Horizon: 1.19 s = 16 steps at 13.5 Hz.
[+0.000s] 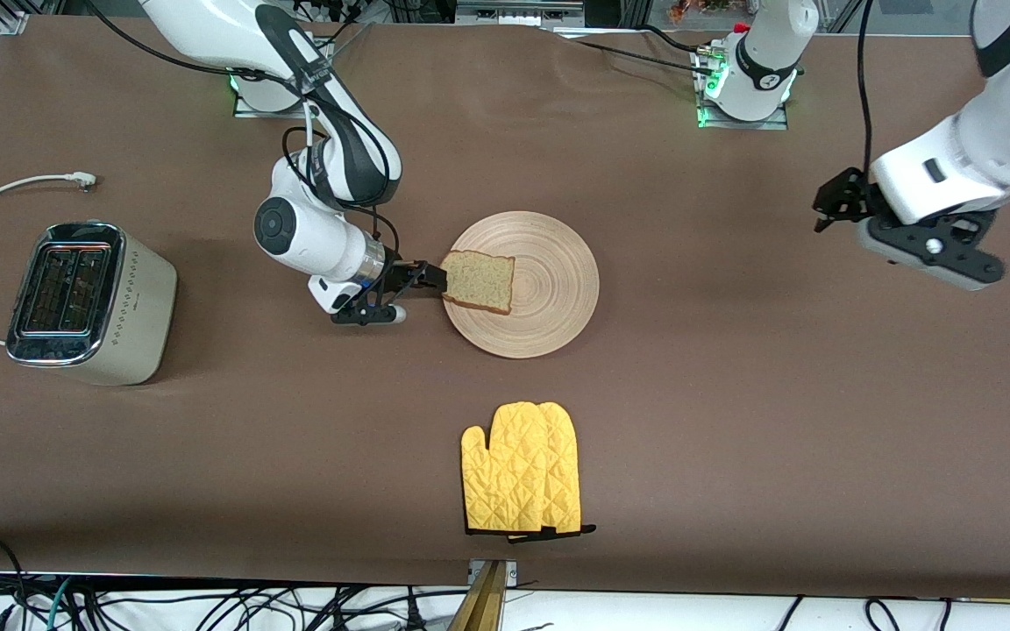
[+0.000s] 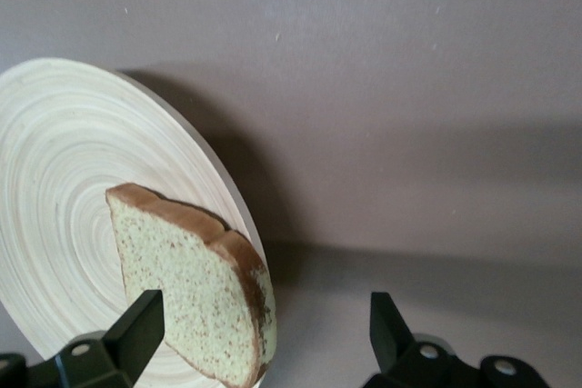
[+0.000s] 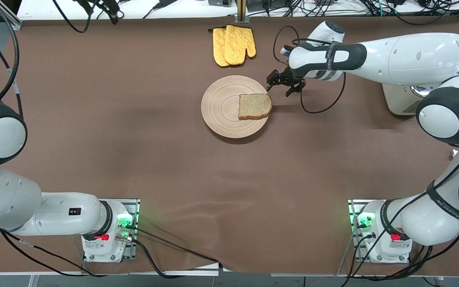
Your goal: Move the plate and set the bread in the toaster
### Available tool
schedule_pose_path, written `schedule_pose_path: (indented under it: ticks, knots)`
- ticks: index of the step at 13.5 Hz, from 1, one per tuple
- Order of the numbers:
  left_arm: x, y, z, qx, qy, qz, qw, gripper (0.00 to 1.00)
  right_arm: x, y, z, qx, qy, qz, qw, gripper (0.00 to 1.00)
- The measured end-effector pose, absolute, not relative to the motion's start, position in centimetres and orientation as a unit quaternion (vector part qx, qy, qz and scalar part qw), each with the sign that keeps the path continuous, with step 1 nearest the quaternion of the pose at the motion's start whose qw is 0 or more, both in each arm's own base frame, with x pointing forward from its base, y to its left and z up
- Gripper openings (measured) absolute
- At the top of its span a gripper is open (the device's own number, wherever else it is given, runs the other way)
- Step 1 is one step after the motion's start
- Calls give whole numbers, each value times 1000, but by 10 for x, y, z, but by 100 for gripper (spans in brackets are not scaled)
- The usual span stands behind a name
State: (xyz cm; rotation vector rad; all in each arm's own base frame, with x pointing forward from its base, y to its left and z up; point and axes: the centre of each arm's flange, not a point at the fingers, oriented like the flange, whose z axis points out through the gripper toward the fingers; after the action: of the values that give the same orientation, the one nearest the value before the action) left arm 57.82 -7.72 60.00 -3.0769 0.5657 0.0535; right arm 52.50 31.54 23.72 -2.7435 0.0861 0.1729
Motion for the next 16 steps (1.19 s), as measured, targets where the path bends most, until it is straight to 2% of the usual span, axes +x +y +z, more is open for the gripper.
schedule_pose_path:
  ticks: [4,6,9,10,11,13,14,16]
  knots:
    - [553,-58,592,-997,71,20,14,100,514,321,229,-977,44,54,203,100]
    - [544,-66,591,-998,60,18,15,100,512,320,222,-975,59,59,208,100]
    - [536,-70,596,-998,54,20,16,100,510,324,211,-974,66,55,210,95]
    - [532,-75,598,-998,57,23,17,100,508,327,208,-974,66,53,210,88]
    - [529,-79,601,-998,59,23,18,100,506,330,206,-974,67,52,211,87]
    - [528,-81,601,-998,61,21,18,100,502,336,203,-974,65,53,211,69]
    - [529,-77,601,-998,57,20,18,100,502,336,203,-974,64,53,211,69]
    - [532,-60,599,-999,41,17,17,100,502,337,203,-974,65,53,211,49]
